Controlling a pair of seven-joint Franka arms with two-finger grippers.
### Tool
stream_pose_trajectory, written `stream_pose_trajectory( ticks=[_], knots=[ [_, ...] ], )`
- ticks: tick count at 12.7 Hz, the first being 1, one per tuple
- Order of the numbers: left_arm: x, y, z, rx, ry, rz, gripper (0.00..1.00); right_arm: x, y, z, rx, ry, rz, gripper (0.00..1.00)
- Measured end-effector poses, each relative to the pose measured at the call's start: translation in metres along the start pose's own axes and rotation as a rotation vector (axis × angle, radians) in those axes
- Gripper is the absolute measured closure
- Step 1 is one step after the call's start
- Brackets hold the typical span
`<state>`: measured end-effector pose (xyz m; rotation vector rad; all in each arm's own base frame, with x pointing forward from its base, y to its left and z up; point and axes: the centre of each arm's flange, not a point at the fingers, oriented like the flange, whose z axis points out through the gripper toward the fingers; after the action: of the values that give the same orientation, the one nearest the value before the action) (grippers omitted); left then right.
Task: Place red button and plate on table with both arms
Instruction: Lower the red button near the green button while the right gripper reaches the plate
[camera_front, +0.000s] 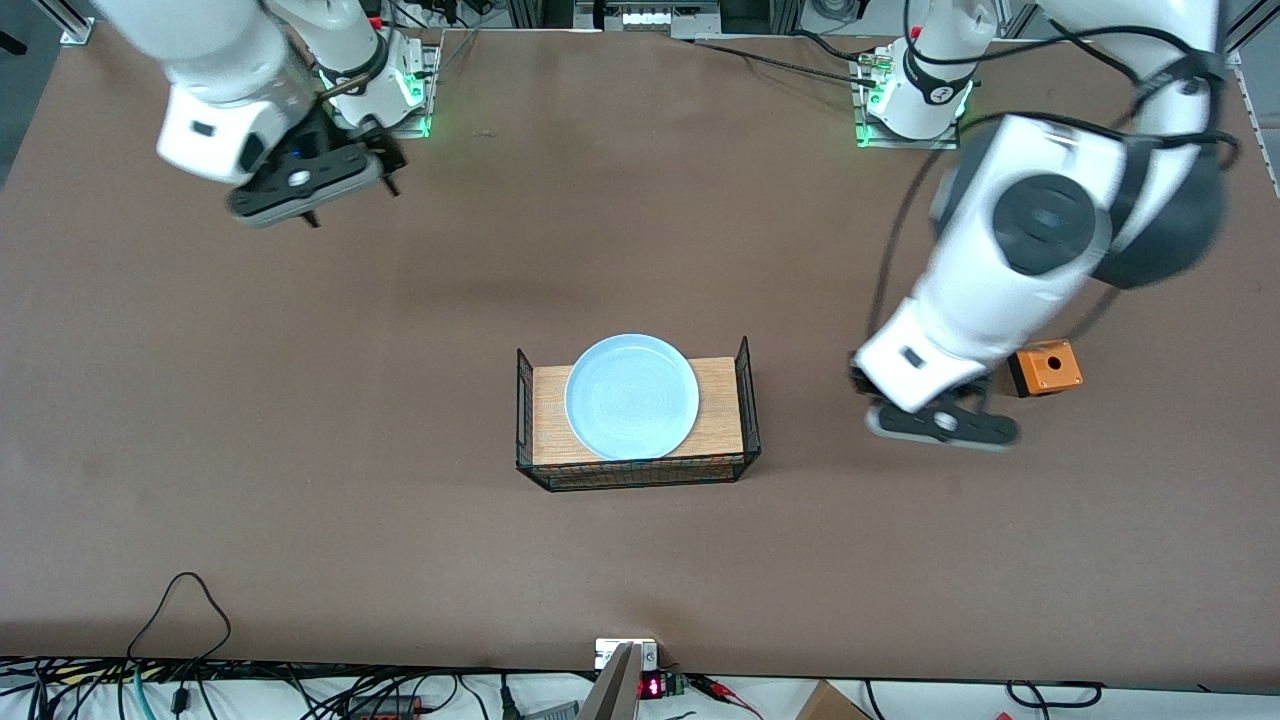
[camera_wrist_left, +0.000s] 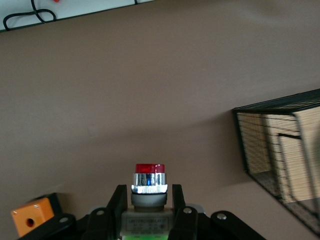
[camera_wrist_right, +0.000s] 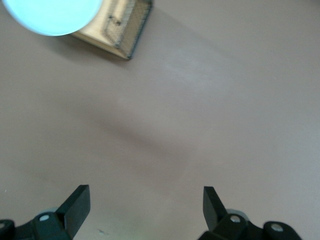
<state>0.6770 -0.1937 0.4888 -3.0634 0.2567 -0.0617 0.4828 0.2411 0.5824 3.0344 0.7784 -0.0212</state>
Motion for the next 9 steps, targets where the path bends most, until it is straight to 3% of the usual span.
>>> stream_pose_trajectory(
  ticks=[4,9],
  knots=[
    [-0.002,-0.068,0.072,-0.003,-0.112,0.033,0.59,0.018,-0.099,0.013,-0.011,0.004,-0.187,0.0],
    [-0.021,-0.095,0.175,-0.025,-0.179,0.069,0.59,0.073,-0.194,0.065,-0.099,0.1,-0.364,0.0]
  ],
)
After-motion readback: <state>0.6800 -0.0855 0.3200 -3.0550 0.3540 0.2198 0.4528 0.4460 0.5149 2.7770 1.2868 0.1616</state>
